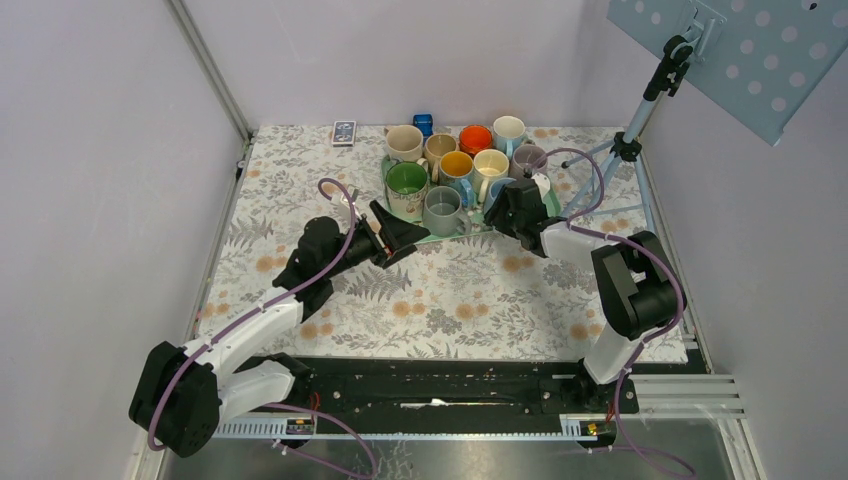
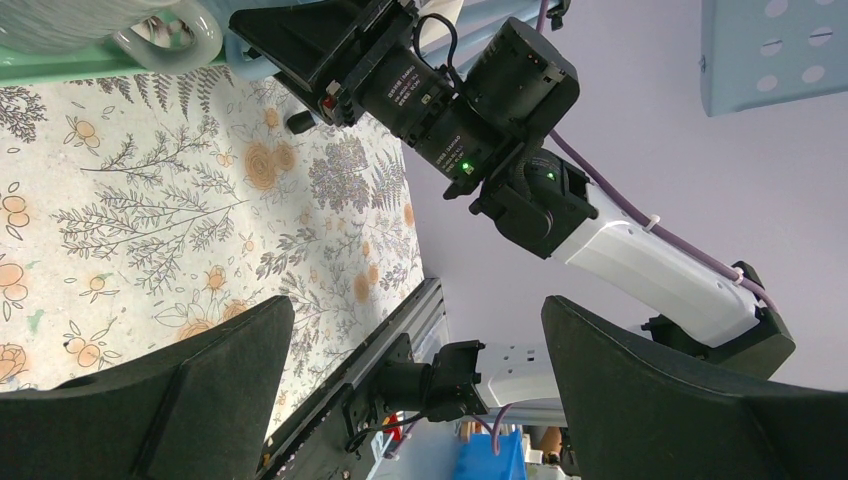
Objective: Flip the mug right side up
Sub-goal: Place the cup on the tray, then reset both arms
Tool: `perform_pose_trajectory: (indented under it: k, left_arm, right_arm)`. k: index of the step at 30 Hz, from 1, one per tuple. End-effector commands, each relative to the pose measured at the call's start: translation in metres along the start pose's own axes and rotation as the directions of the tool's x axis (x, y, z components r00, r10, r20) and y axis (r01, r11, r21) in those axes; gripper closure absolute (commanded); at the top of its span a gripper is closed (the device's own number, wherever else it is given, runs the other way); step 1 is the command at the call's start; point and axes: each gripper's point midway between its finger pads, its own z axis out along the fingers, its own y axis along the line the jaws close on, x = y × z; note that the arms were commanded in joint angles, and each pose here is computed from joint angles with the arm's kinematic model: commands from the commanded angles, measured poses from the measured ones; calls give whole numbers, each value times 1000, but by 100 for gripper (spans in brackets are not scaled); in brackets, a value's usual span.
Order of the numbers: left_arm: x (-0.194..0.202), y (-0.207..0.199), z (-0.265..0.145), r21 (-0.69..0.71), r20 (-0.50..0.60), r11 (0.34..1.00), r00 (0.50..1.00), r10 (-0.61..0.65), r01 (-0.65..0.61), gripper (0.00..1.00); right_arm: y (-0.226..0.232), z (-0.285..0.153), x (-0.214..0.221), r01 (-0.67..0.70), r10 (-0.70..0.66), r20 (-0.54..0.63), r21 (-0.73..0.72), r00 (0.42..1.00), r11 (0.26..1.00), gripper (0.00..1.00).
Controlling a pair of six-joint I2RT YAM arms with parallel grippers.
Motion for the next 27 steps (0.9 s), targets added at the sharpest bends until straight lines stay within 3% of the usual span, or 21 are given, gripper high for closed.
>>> perform_pose_trajectory:
  k: [1,10,20,27]
  left_arm:
    - [-7,-20,-3,64,21,997,999,43,-44,1]
    - [-6,-20,-2,65,17,997,999,49,-50,1]
    - [-15,-27,-2,40,34,990,990,135,-137,1]
    - [-29,-33,-5,-27,62,968,966,250,-249,1]
  right_arm:
    - [22,-6,-14,-30,32,24,-85,999,996,44]
    - [19,-20,-8,-35,35,-4,-86,999,996,38]
    - [8,-58,-22,36,-35,16,-31,999,999,13]
    - [18,-100,-44,102,-97,71,-79,993,992,1]
